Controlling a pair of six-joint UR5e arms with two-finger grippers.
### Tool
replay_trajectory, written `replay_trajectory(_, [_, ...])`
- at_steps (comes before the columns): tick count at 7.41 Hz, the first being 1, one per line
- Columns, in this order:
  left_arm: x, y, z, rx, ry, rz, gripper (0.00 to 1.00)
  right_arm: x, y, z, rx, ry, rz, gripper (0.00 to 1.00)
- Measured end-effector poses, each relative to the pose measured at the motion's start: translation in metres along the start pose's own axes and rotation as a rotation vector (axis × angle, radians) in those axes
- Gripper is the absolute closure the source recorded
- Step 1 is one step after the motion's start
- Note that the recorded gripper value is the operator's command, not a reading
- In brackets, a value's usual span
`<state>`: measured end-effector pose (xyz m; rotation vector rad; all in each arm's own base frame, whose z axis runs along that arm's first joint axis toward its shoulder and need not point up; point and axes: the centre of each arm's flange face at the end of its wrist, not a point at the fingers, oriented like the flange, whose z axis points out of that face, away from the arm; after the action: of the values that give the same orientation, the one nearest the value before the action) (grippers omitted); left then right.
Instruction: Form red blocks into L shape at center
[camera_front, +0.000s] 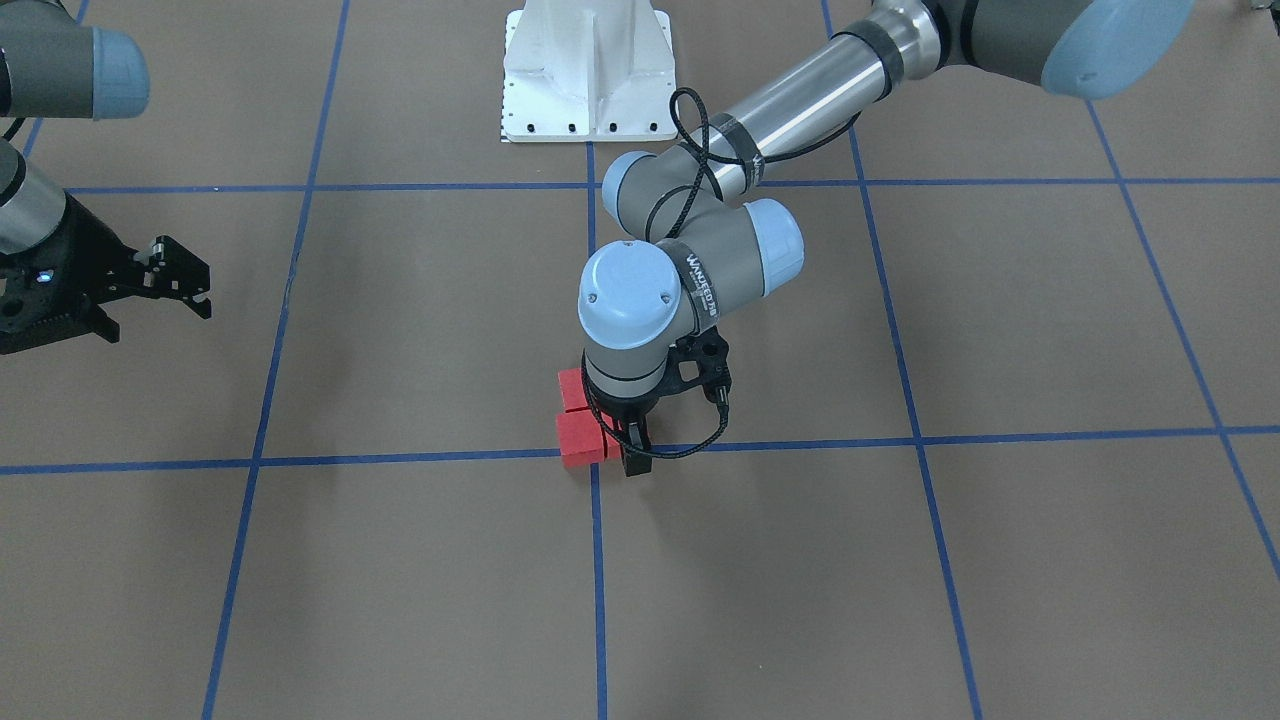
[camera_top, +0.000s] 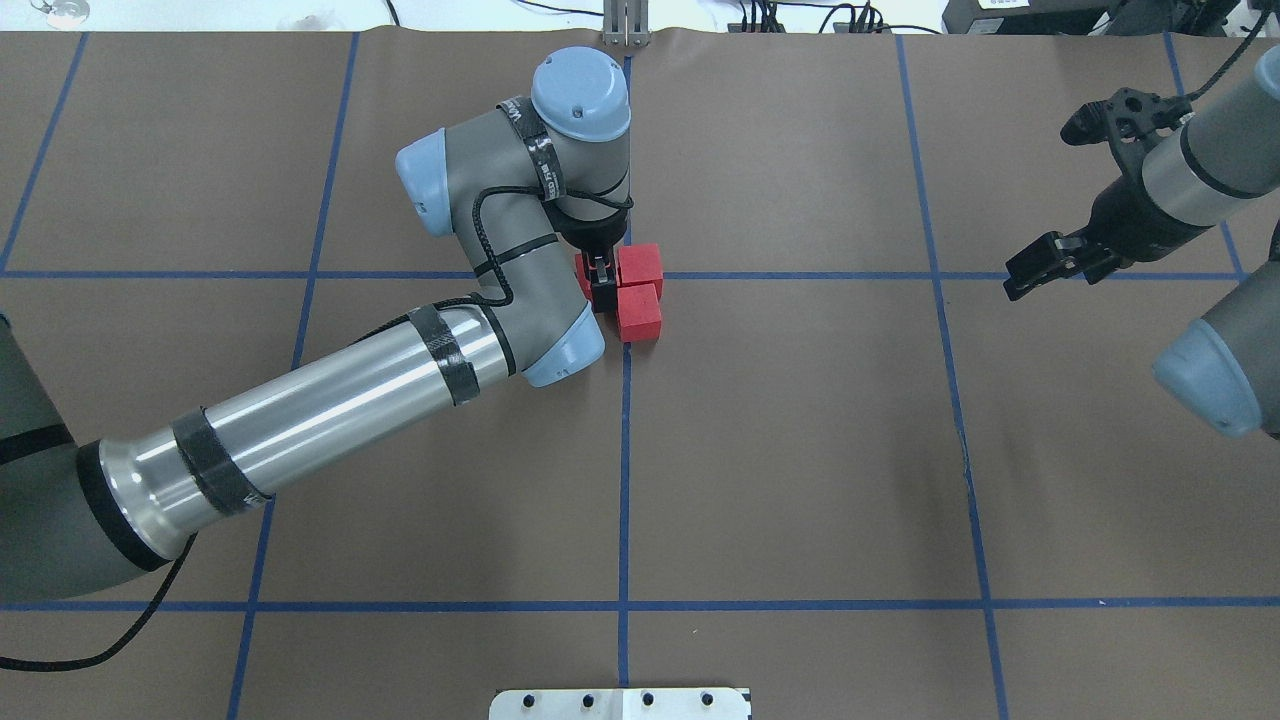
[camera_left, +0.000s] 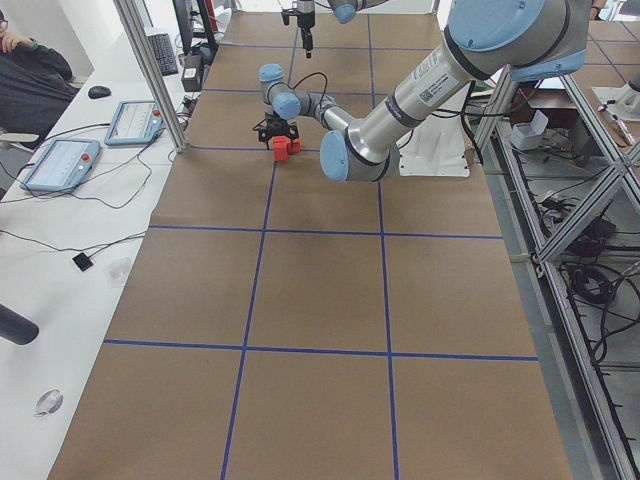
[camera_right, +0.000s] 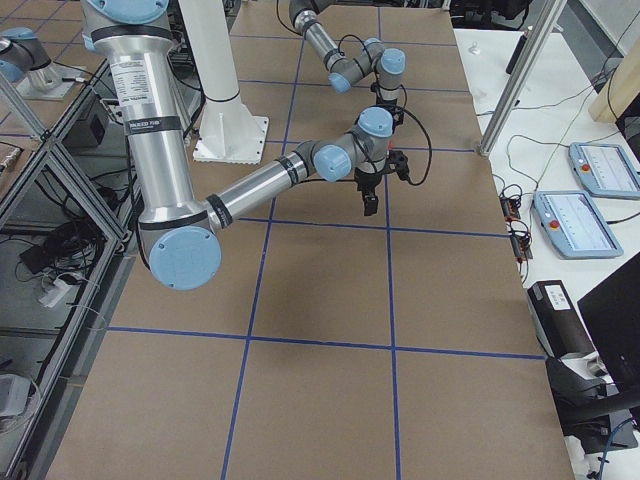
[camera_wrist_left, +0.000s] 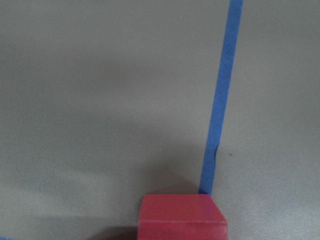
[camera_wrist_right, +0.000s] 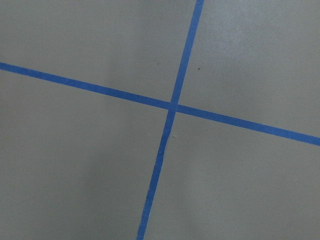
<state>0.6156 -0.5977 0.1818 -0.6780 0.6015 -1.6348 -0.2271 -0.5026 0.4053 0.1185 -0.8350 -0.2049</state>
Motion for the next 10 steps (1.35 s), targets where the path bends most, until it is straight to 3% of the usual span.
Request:
replay_trajectory(3, [0.006,-0.009,-0.006,0.011,-0.058,-0.017,0.00,-0.001,0.000,-0.001,0.001,-0.003,-0.002,0.01])
replay_trajectory(6, [-0.002,-0.014,-0.024,0.076,-0.107,0.006,0.00,-0.004,0.000,-0.003,0.003,-0.005,-0.005,0.01])
replay_trajectory(8, [-0.001,-0.027,-0.047,0.079,-0.103,0.089,0.00,-0.009,-0.002,-0.007,0.009,-0.010,-0.012,0.01])
replay_trajectory(10, [0.011,-0.059,-0.065,0.058,-0.073,0.280,0.00,-0.011,-0.003,-0.010,0.018,-0.009,-0.017,0.01])
